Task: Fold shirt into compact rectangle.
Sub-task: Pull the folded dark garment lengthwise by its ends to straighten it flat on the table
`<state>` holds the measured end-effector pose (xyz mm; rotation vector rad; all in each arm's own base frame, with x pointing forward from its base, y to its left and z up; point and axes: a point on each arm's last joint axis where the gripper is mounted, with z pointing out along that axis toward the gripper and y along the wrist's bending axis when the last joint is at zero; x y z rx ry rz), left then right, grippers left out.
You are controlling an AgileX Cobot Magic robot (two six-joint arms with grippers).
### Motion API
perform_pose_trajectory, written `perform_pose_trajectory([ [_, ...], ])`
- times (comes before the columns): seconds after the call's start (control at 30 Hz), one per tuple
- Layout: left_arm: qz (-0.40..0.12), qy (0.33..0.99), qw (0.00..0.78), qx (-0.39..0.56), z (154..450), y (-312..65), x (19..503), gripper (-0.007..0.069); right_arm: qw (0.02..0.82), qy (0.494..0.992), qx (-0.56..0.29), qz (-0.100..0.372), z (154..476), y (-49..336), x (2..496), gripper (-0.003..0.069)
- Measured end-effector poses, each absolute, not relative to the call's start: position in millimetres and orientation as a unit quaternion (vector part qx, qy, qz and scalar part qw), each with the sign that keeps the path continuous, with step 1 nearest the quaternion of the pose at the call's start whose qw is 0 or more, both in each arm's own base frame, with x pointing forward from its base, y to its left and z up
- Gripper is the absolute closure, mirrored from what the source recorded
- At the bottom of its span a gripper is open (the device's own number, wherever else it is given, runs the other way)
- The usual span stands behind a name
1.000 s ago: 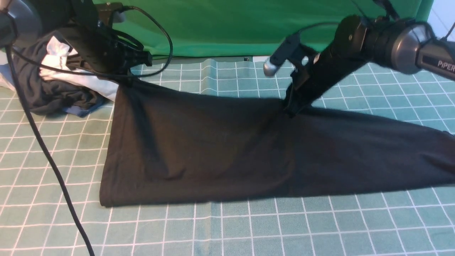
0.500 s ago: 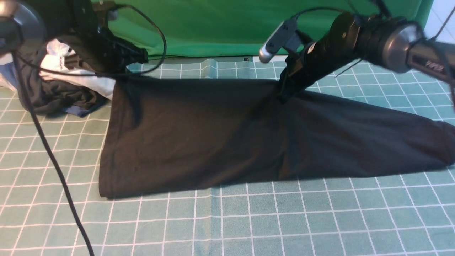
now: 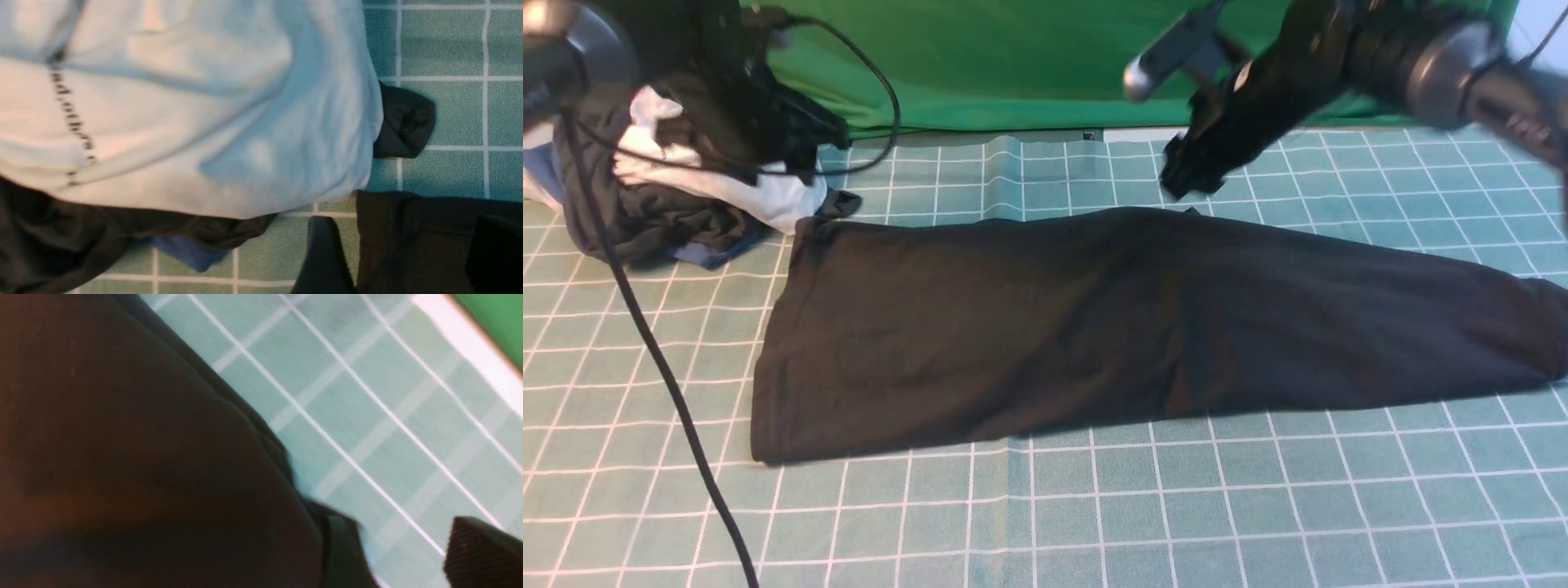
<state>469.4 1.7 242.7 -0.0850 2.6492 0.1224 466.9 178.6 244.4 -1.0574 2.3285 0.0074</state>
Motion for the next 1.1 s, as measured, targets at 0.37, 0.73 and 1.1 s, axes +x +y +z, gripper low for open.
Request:
perform_pose_trajectory([
  [0.37, -0.033, 0.98, 0.195, 0.017, 297.9, -11.8, 420.9, 0.0585, 0.219, 0.944, -0.242, -0.055, 347.4, 64.2, 414.1, 0.0662],
  [0.73, -0.064, 0.989, 0.135, 0.007, 219.5, -18.4, 339.8, 0.0623, 0.118, 0.993, -0.015, -0.004, 286.2, -60.6, 353.1, 0.054],
  [1.1, -0.06, 0.994, 0.091, -0.009, 155.6, -17.4, 333.7, 0.0624, 0.042, 0.999, -0.006, 0.028, 196.3, -69.6, 367.9, 0.0183],
])
